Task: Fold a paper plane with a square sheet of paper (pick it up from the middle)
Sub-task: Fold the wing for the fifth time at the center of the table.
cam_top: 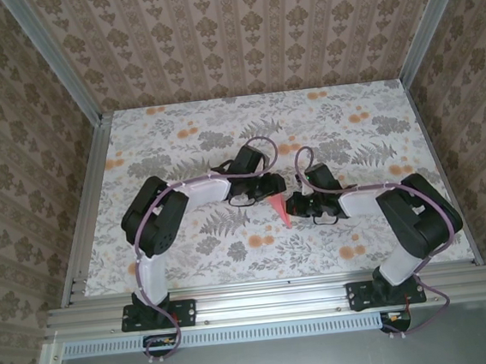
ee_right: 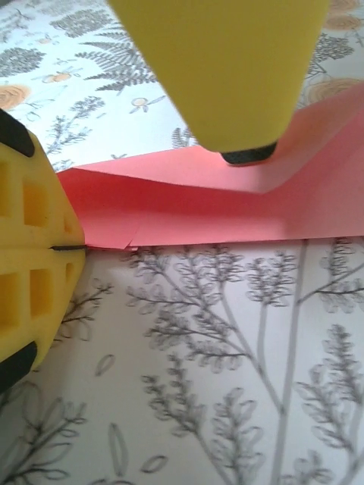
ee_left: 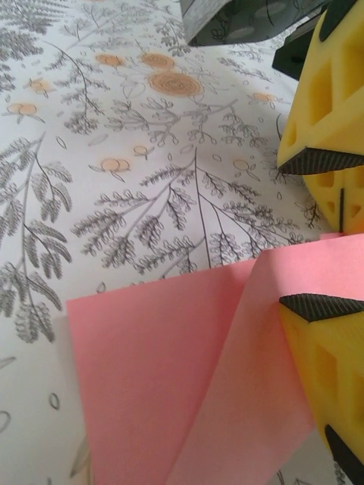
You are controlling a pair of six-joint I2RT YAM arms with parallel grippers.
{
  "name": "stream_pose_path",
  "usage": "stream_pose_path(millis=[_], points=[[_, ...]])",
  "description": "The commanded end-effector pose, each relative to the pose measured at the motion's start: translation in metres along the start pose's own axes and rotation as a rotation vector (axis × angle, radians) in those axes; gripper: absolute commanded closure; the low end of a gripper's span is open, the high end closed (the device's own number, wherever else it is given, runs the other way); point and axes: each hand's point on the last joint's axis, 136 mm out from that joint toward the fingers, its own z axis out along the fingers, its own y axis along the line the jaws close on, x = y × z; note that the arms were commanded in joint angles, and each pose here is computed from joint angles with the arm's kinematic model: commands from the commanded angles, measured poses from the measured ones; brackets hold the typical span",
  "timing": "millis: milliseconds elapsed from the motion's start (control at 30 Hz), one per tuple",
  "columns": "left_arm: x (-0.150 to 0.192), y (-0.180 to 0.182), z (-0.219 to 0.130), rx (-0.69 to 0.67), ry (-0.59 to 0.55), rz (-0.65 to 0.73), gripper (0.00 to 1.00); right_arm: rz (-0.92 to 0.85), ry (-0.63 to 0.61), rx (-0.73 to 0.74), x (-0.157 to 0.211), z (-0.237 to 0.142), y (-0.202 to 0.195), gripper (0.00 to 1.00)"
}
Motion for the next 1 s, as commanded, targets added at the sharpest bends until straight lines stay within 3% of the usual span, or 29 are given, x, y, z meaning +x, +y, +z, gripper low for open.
stream_pose_path(millis=[0, 167, 333, 700, 967], points=[[0.007, -0.004, -0.006, 0.003, 0.004, 0.005, 0.52, 0.066, 0.066, -0.010, 0.024, -0.009, -0.001, 0.91], [0.006, -0.005, -0.002, 0.003, 0.006, 0.005, 0.52, 0.083, -0.022, -0.055, 0.005, -0.024, 0.016, 0.71], [0.003, -0.007, -0.002, 0.006, 0.002, 0.007, 0.52, 0.072, -0.038, -0.057, -0.001, -0.024, 0.018, 0.61], [0.001, -0.007, -0.001, 0.007, -0.002, 0.006, 0.52, 0.064, -0.004, -0.066, -0.010, 0.000, 0.019, 0.58], [0.000, -0.009, -0.002, 0.009, -0.006, 0.008, 0.52, 0.043, 0.041, -0.017, -0.001, 0.010, 0.007, 0.69]])
